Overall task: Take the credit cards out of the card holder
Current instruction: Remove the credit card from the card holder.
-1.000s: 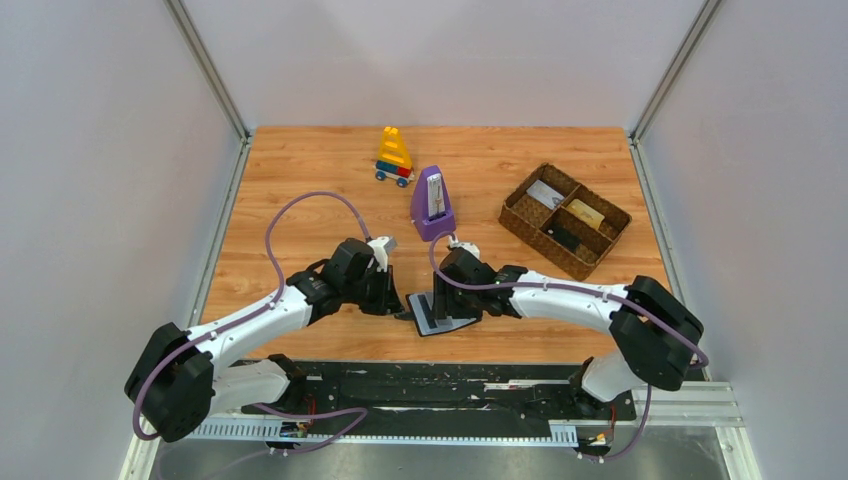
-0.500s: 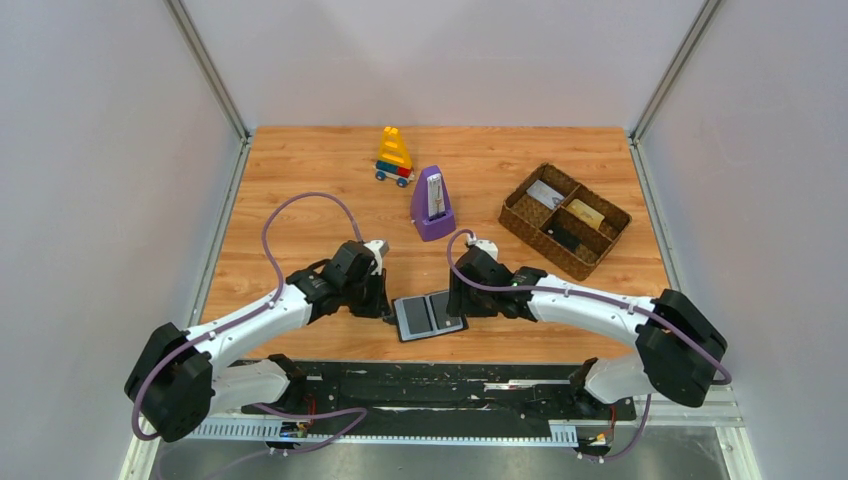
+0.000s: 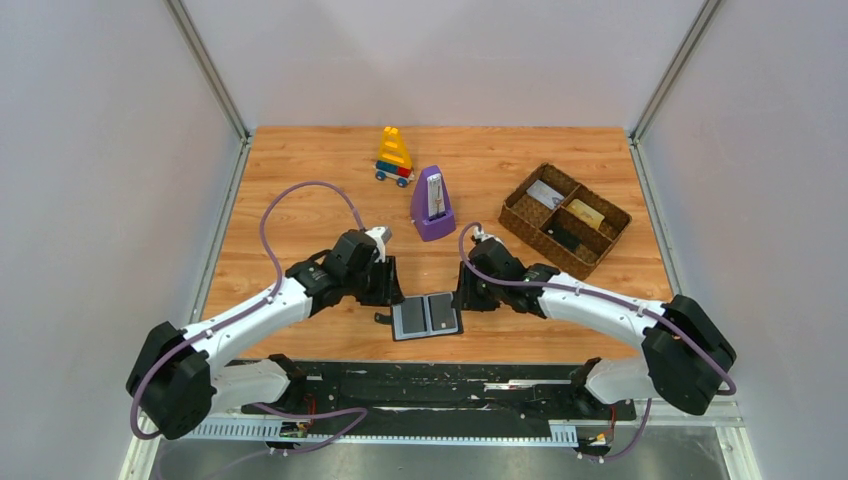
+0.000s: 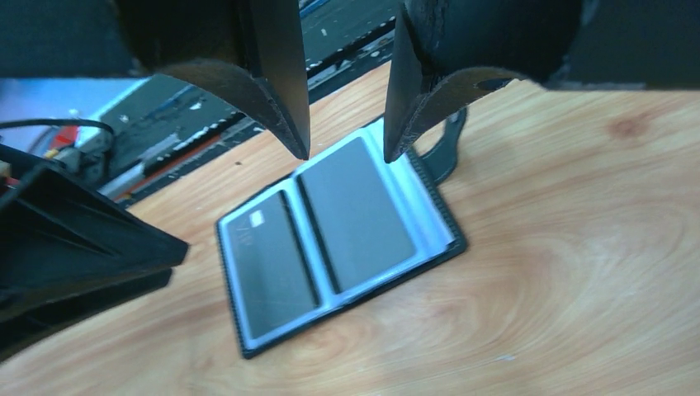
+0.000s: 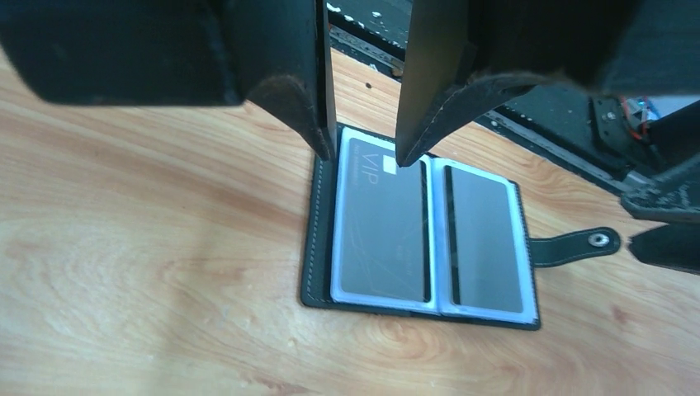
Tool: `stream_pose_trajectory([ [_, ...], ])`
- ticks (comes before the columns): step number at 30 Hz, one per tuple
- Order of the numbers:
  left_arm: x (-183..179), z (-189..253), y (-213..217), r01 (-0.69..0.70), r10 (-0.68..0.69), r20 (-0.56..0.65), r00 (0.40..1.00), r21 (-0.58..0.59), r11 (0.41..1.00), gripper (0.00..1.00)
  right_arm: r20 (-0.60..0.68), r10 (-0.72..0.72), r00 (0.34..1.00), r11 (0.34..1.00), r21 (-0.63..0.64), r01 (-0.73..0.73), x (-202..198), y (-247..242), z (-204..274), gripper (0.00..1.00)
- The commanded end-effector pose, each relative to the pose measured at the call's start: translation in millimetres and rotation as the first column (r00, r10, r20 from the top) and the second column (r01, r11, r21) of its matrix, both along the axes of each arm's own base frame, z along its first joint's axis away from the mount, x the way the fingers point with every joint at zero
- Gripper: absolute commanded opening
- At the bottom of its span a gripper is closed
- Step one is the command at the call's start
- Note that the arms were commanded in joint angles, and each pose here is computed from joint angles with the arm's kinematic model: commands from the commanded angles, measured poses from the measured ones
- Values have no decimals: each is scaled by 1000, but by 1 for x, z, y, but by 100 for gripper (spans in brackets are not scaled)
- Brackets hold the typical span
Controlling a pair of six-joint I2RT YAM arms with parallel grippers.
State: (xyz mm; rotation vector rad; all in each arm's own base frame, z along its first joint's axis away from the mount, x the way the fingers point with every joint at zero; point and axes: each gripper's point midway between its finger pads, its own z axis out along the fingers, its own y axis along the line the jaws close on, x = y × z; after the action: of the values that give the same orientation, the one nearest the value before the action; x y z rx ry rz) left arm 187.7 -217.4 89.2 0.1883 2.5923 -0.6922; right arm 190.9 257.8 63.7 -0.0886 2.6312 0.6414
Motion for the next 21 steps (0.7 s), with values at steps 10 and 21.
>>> stream_pose_trajectory([
  [10,16,11,-75,82,-86,2,996,-330,940,43,6,98,995,980,174,-97,23,28,-5,28],
  [21,19,-29,-78,50,-70,-57,996,-302,952,41,-85,85,993,986,147,-72,10,19,-44,20],
])
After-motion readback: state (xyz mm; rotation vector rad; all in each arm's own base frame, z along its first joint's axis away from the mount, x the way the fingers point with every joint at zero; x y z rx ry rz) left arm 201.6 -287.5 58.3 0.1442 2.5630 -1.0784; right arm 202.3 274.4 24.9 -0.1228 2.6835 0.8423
